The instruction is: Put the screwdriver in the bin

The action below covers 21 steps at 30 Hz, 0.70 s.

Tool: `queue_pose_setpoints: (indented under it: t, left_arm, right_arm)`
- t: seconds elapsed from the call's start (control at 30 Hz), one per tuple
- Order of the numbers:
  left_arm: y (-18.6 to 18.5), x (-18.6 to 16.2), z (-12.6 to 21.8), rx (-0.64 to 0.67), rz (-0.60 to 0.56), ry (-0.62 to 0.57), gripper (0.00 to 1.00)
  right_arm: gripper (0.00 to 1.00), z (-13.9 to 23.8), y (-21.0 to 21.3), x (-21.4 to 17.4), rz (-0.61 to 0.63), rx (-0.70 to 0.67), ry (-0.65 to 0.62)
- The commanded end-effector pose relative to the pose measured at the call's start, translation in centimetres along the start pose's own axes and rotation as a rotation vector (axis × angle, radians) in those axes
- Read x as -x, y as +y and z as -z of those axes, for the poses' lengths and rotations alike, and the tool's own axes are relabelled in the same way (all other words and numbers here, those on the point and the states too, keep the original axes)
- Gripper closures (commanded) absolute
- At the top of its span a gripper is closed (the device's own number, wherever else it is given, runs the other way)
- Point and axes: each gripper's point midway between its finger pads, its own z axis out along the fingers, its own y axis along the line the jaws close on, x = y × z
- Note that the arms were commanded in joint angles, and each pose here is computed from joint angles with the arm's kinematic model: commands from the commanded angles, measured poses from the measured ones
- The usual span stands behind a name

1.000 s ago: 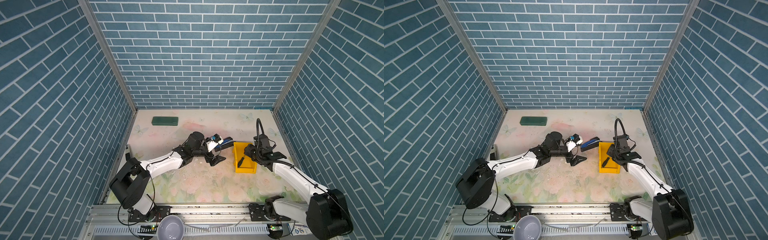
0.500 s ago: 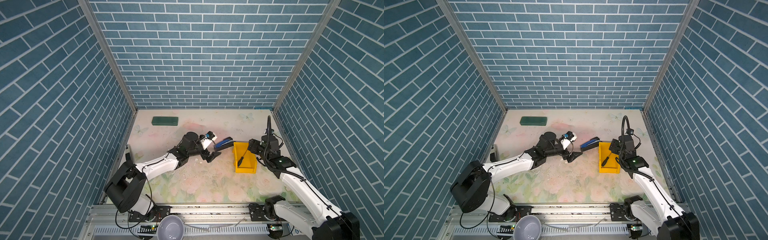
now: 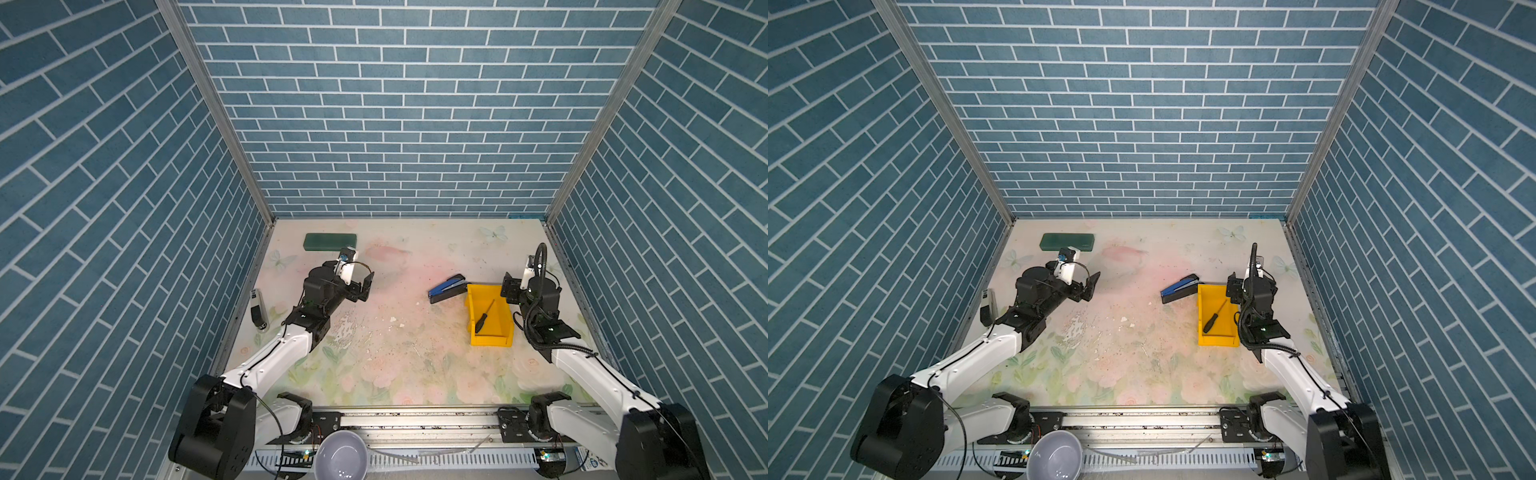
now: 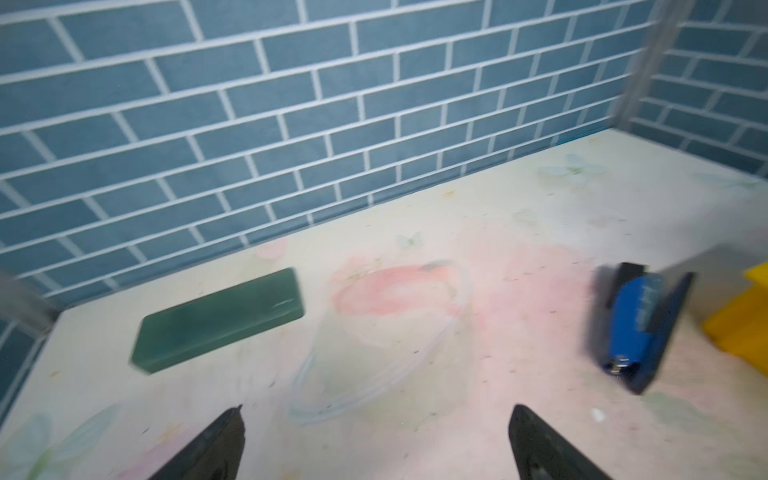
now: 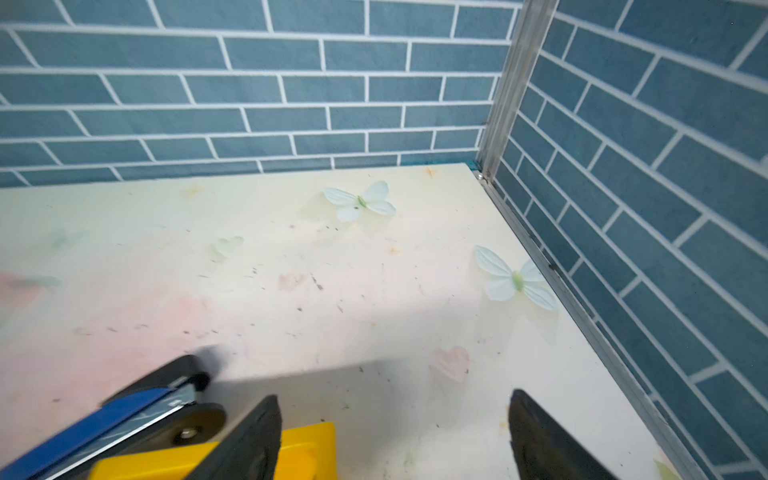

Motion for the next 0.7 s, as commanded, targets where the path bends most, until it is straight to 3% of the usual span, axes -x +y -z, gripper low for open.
queue_pose_setpoints:
  t: [0.0,0.13,0.43,0.67]
  left_arm:
    - [4.5,-3.2,0.1,0.220,-0.013,0.062,0.00]
    - [6.9,-5.5,-0.1,0.327,-0.009,0.113,0.00]
    - [8.0,-7.1,-0.9,0.394,-0.064,0.051,0.00]
    - [11.0,-9.8,-1.0,0.454,0.085,0.043,0.00]
  right_arm:
    - [0.16,-1.0,-1.7,1.4,0.023,-0.077,-0.123]
    - [0.13,-2.7,-1.8,0.0,0.103,-0.059,-0.061]
    - [0.12,-4.6,-2.8,-3.7,0.015,-0.027,-0.079]
    - [0.13,-4.7,-3.4,-4.6,-0.034,-0.013,-0.098]
